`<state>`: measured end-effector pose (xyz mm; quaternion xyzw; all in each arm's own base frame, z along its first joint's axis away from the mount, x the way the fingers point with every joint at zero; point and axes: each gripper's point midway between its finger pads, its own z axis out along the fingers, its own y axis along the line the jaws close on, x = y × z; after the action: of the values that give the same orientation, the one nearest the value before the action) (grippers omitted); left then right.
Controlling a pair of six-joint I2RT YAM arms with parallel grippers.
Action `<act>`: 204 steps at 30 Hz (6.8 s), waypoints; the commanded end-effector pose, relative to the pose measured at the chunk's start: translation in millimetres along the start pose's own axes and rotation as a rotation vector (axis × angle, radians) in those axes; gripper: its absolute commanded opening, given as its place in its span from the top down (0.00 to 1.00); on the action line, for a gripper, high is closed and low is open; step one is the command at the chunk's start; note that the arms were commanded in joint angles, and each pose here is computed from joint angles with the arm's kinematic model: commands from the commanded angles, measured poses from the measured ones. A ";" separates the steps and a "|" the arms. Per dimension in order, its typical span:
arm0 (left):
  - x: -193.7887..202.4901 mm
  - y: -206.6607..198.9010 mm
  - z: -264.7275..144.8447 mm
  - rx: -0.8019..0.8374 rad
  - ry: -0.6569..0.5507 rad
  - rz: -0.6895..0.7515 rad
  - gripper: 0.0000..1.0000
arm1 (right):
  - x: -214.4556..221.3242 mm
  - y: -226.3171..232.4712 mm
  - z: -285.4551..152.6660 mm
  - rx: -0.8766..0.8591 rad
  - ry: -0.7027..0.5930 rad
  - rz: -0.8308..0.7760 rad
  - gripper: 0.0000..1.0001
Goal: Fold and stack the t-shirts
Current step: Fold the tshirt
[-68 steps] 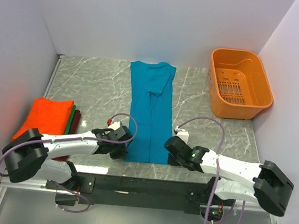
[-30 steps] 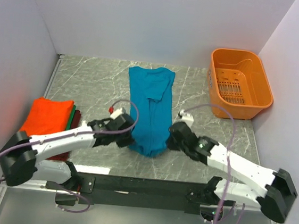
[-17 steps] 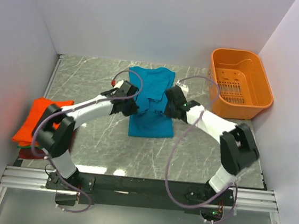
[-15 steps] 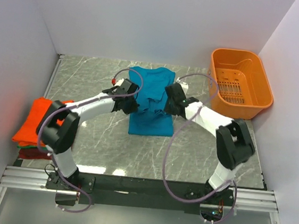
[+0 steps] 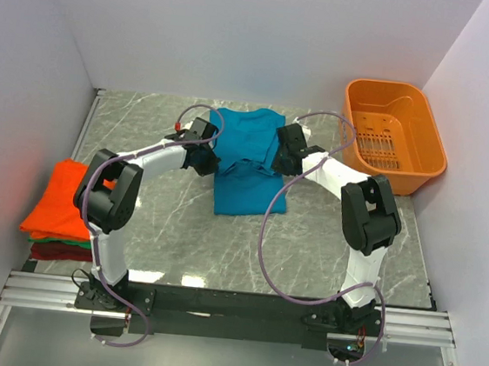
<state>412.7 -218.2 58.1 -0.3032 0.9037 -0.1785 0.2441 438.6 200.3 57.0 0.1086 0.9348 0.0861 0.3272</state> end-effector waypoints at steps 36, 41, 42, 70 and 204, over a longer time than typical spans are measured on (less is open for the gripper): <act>-11.1 -67.9 -9.8 0.262 0.036 0.077 0.96 | -33.5 89.5 -16.6 -0.487 -0.002 -0.022 0.73; -4.0 -84.1 13.9 0.325 0.078 0.091 0.99 | -23.5 112.6 -0.1 -0.602 0.061 -0.011 0.79; -6.3 -90.2 17.3 0.355 0.070 0.097 0.99 | -21.5 114.6 2.8 -0.611 0.072 -0.011 0.79; -44.1 1.6 76.3 0.123 0.044 -0.072 0.99 | -35.6 0.5 64.6 -0.408 0.120 0.302 0.83; 147.9 125.0 -185.0 0.394 0.071 0.063 0.99 | 213.1 -59.1 -197.8 -0.449 0.064 0.184 1.00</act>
<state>148.8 -195.8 101.1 -0.1965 0.8683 -0.3739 0.2603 136.3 192.0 67.3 0.0904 0.8847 0.3579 0.2848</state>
